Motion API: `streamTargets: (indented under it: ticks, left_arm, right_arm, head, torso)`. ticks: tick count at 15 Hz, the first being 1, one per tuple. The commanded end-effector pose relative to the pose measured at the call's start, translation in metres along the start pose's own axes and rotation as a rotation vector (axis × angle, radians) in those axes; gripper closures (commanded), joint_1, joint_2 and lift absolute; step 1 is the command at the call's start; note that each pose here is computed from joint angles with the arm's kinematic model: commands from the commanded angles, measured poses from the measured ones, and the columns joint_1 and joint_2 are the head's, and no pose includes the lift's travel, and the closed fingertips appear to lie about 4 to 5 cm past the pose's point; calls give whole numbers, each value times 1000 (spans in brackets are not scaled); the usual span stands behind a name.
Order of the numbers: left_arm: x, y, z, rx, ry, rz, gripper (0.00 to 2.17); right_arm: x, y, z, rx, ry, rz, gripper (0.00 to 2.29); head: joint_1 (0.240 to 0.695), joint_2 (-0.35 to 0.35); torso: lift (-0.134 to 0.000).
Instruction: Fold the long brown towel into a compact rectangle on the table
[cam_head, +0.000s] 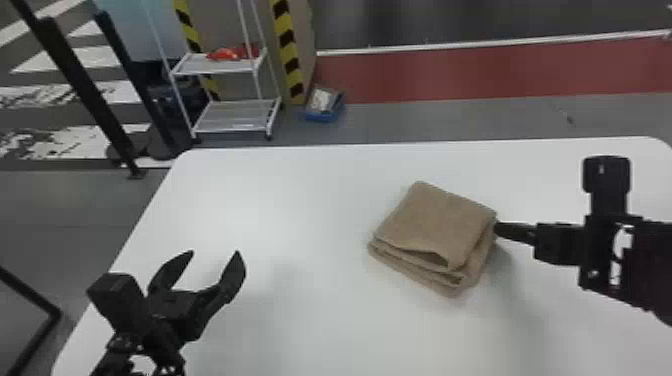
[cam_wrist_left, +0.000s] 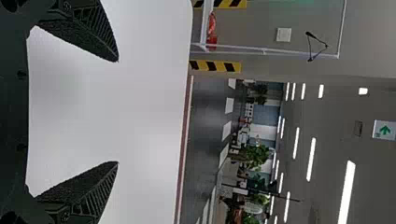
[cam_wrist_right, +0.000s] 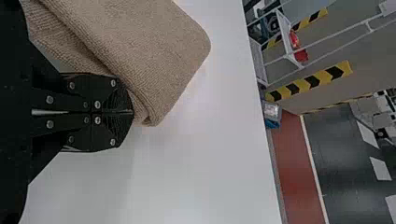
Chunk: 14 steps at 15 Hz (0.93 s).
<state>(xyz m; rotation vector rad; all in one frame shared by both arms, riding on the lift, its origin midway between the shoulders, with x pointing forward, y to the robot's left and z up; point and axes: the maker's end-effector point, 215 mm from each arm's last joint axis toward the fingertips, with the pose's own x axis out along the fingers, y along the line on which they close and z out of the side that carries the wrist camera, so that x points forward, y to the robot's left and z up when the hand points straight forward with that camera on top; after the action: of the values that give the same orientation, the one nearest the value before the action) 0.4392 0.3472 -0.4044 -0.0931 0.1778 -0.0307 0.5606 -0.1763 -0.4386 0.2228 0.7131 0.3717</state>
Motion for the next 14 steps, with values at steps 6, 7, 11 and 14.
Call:
streamTargets:
  ticks: [6,7,11,14]
  left_arm:
    - [-3,-1,2,0,-9,-1,97]
    - [-3,-1,3,1,-9,-2,97]
    - [-7,2,8,-1,-21,-1,97]
    - [-12,11,16,-1,-46,10,97]
  right_arm:
    - [47,61,39,-69,-87,78,2078]
    - [53,67,39,-71,-92,87,2078]
    - [59,80,45,-90,-126,107,2078]
    - [25,59,61,-21,-219,95,2078]
  head:
    - [695,227]
    - [695,234]
    - [695,268]
    - [695,273]
  torso:
    - [-123]
    - [-123]
    - [-123]
    - [-123]
